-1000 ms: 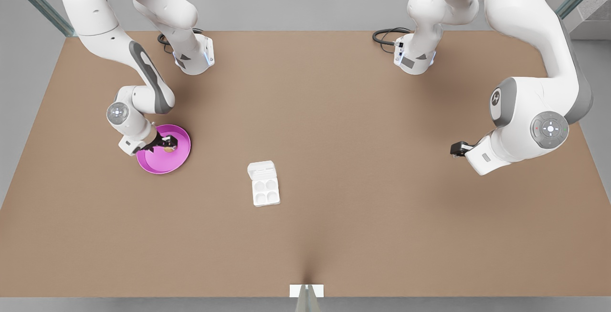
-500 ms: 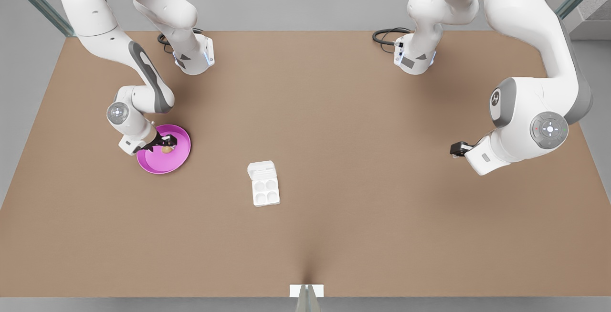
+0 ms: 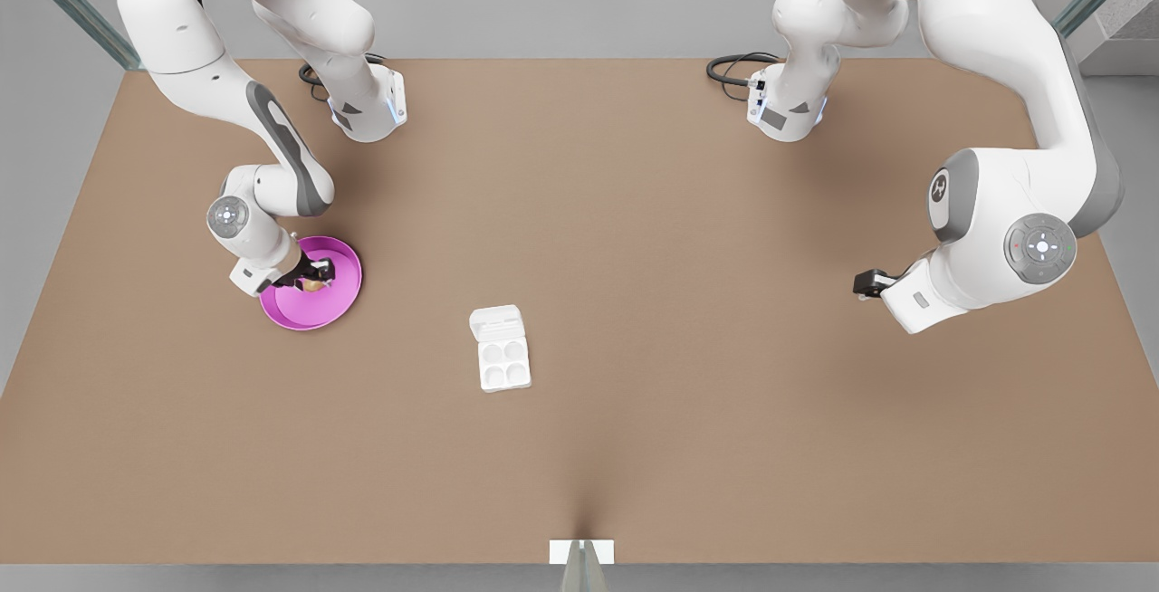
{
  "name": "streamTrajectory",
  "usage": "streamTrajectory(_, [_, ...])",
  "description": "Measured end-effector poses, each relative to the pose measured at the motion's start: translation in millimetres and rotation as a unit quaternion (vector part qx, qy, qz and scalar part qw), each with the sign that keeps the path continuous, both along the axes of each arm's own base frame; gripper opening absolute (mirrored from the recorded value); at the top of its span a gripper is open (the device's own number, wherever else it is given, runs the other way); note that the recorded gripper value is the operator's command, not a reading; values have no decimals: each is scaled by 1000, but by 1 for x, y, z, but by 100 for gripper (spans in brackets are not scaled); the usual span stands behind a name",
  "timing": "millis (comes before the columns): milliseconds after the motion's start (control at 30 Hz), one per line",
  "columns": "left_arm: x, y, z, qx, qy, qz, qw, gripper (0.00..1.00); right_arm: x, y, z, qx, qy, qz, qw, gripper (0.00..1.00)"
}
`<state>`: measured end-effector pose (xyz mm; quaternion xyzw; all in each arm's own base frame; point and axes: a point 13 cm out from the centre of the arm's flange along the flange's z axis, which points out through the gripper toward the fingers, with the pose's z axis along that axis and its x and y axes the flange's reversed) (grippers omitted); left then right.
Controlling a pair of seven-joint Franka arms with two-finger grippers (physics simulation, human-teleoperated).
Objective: Pack egg into the box and close the box lid
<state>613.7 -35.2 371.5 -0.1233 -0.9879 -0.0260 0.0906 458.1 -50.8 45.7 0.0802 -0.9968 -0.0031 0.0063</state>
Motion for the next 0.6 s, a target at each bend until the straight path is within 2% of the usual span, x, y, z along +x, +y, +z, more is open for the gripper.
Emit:
streamTrajectory(167, [0, 0, -1, 0, 1, 0, 1000, 100, 1, 0, 0, 0, -3, -1, 1000, 60])
streamTrajectory(600, [2, 0, -6, 1, 2, 0, 1000, 100, 10, 14, 11, 3, -15, 15, 1000, 59])
